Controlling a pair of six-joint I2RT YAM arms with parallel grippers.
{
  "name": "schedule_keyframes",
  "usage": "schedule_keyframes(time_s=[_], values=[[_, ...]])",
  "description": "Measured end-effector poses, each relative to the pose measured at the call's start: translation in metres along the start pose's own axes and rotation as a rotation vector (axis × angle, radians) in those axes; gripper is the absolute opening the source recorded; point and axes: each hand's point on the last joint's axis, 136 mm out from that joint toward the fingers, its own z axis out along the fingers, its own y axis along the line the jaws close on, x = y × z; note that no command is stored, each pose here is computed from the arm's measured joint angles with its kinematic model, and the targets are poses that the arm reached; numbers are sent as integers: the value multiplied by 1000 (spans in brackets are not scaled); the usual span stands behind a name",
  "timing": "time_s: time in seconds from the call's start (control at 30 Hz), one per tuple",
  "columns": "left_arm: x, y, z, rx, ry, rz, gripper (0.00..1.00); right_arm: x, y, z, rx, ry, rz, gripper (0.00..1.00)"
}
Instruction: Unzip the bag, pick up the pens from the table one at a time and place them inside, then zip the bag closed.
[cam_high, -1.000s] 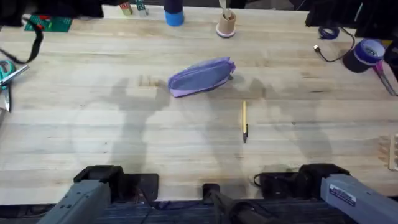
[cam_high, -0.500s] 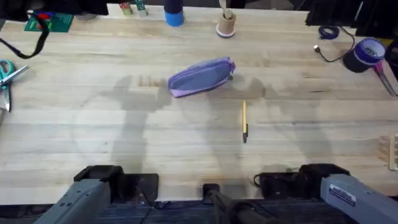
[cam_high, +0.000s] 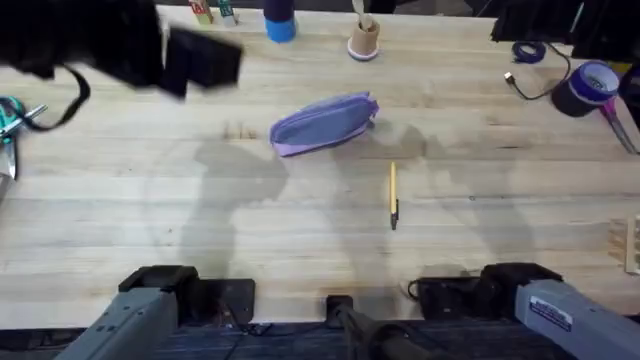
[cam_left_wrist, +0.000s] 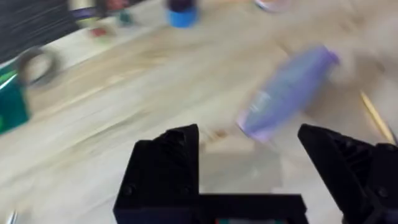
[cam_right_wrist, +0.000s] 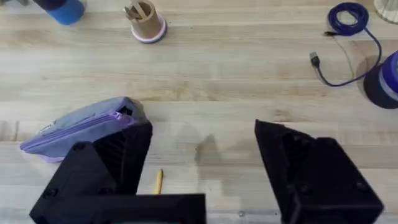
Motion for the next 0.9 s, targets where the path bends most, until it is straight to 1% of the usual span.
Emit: schedule_keyframes(time_s=[0.03,0.1,0.13,0.2,0.27,0.33,0.47,0.57,0.7,0.9], values=[[13,-25,-2,135,30,149,993,0,0,0,0,0,0,996],[18,-36,-4,197,32,239,993,0,0,0,0,0,0,996],[19,-40,-5,217,26,283,992,0,0,0,0,0,0,996],[19,-42,-5,229,13,360,993,0,0,0,0,0,0,996],[19,-42,-5,230,7,419,993,0,0,0,0,0,0,996],[19,-42,-5,230,2,462,993,0,0,0,0,0,0,996],[19,-42,-5,231,-5,524,993,0,0,0,0,0,0,996],[19,-42,-5,232,-7,546,993,0,0,0,0,0,0,996],[20,-42,-5,233,-7,560,993,0,0,0,0,0,0,996],[25,-44,-6,247,14,553,995,0,0,0,0,0,0,996]])
